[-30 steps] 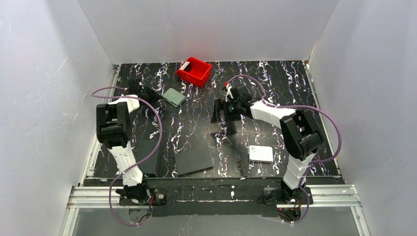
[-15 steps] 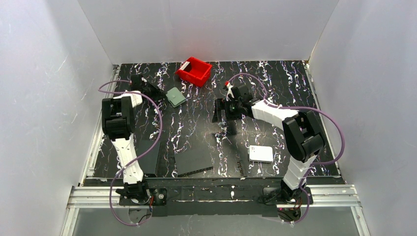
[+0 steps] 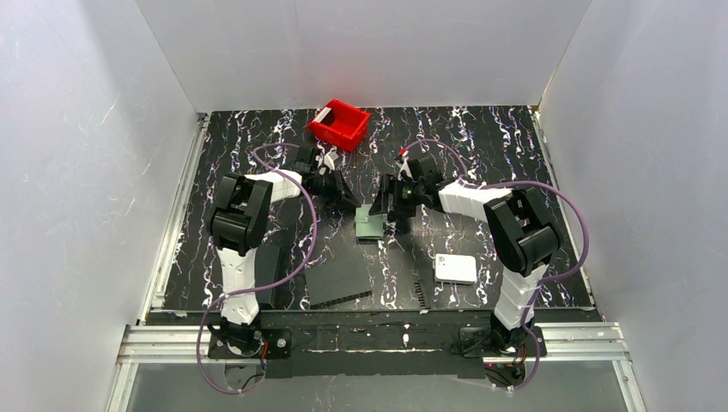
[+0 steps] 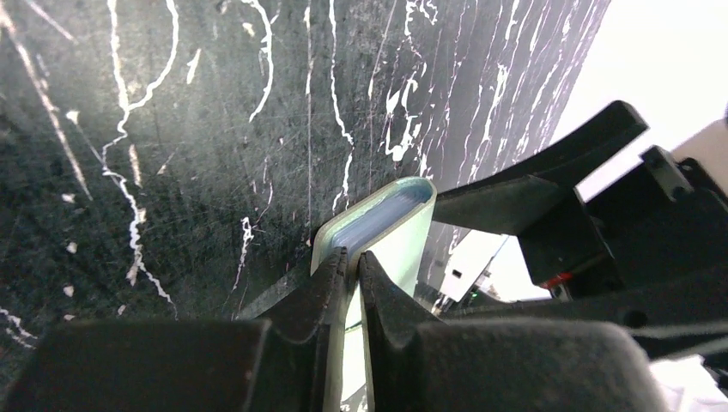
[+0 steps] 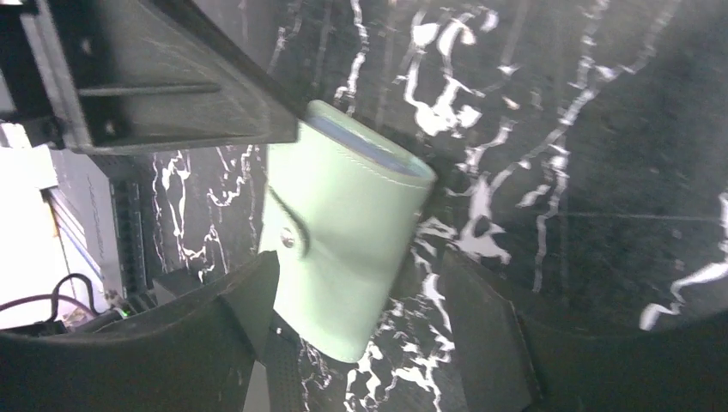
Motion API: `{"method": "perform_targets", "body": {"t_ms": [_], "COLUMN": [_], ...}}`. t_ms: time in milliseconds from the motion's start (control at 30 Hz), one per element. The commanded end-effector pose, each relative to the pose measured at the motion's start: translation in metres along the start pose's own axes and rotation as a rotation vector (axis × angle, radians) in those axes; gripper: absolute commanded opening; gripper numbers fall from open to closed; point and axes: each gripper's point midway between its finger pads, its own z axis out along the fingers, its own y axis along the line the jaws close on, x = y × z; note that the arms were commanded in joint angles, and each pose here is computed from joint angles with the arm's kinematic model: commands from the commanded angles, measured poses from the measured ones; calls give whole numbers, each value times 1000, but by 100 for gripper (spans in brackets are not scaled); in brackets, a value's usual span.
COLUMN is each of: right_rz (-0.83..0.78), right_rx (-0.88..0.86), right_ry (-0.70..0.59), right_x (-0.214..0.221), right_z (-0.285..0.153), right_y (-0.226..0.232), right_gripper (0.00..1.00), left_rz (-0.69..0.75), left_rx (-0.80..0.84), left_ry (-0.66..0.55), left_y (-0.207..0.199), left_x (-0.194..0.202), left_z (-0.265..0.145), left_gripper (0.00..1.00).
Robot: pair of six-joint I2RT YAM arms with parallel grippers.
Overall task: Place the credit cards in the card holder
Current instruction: Move the card holder to the center of the board, then open the card holder at the center of the board.
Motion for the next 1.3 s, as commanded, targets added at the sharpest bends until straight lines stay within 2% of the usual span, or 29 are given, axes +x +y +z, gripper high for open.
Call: {"method": "perform_targets", "body": {"t_ms": [0,233,400,767,800,833,1167,1267], "right_rz": [161,201,293,353,360,362,343,355], "right_rx": [-89,-86,-127,-214,-228,-246,-344,-396], "right_ry": [-35,-74,-112,-110,-101,-102,-99,-107], "right_x": [-2,10,9,9,8,6,5,5], "right_z": [3,-5,-12,3,5,7,17,14], "right_y": [-10,-20,-33,-36,-34,-31,4,16], "right_gripper": [76,75,71,64,59,57,57,50], "left_rz": [-109,-190,-213,-176,-170,-170,-185,-183], "left_rx": [-16,-19,-12,50,48,43,76,75], "left_ry": [58,73,91,97,96,92,124,121], "left_y": [15,23,24,10,10,11,4,4], "left_x": [19,26,31,29,30,30,31,32], "left_z": [4,11,13,17,17,16,21,21], "left_gripper": [0,0,0,0,0,0,0,0]}}
